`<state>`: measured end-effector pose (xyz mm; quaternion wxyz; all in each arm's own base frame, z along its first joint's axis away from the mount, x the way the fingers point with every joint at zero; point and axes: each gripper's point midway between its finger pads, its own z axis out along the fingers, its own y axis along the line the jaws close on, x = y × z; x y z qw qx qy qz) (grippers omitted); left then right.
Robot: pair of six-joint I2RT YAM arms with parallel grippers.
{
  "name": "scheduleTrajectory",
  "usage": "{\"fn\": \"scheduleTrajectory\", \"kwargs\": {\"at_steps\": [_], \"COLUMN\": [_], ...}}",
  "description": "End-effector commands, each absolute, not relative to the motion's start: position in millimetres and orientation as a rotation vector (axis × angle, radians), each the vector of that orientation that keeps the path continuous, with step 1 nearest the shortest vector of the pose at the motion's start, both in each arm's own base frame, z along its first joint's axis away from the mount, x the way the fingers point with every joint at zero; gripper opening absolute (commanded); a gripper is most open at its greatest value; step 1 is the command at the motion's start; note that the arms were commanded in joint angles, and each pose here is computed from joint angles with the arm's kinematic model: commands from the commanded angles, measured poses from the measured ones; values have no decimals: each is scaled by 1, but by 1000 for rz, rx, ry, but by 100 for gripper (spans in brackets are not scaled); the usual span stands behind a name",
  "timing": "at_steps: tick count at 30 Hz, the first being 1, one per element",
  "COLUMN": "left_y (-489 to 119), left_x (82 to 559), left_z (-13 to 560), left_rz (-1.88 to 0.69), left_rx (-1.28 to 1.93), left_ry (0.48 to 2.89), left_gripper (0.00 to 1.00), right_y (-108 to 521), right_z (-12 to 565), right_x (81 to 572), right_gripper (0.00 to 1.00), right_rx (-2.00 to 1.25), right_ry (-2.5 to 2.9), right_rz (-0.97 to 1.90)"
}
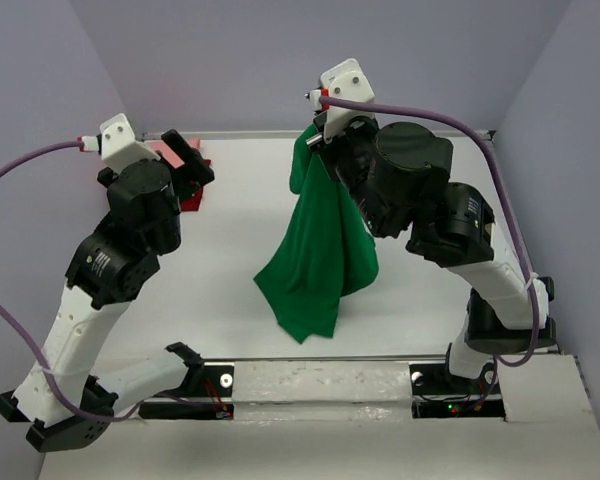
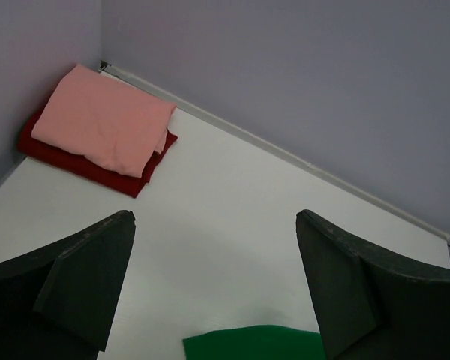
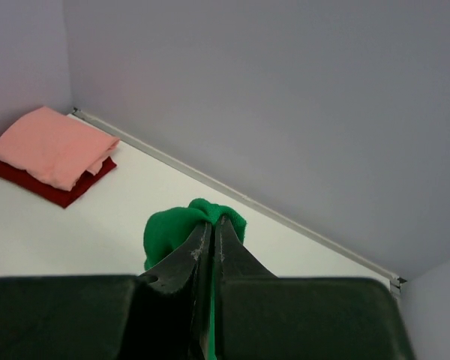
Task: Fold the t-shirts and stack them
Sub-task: Flatten out the tshirt
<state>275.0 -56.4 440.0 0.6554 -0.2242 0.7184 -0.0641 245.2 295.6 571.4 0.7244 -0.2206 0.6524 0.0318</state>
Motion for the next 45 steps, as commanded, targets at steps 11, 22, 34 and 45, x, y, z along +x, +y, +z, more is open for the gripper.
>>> {"fn": "scheduleTrajectory", "kwargs": {"at_steps": [11,22,34,45], "left_y": [-30,-41,-57,-55], "left_x": [258,266,271,265], "left_z": [425,401,396,398], "left_rz": [-20,-32,-60,-75], "left_rx": [-582,-561,-525,-504], "left_ry": [1626,1671,1696,1691], "left_gripper": [98,98,98,98], "right_y": [355,390,162,127], "right_z": [559,538,489,326], "right_x": [238,227,416,499], "right_gripper": [0,0,0,29], "right_rx": [-579,-654,-163,-205], "right_ry": [1402,1434,1716,2140], "right_rz": [173,267,-229,-97]}}
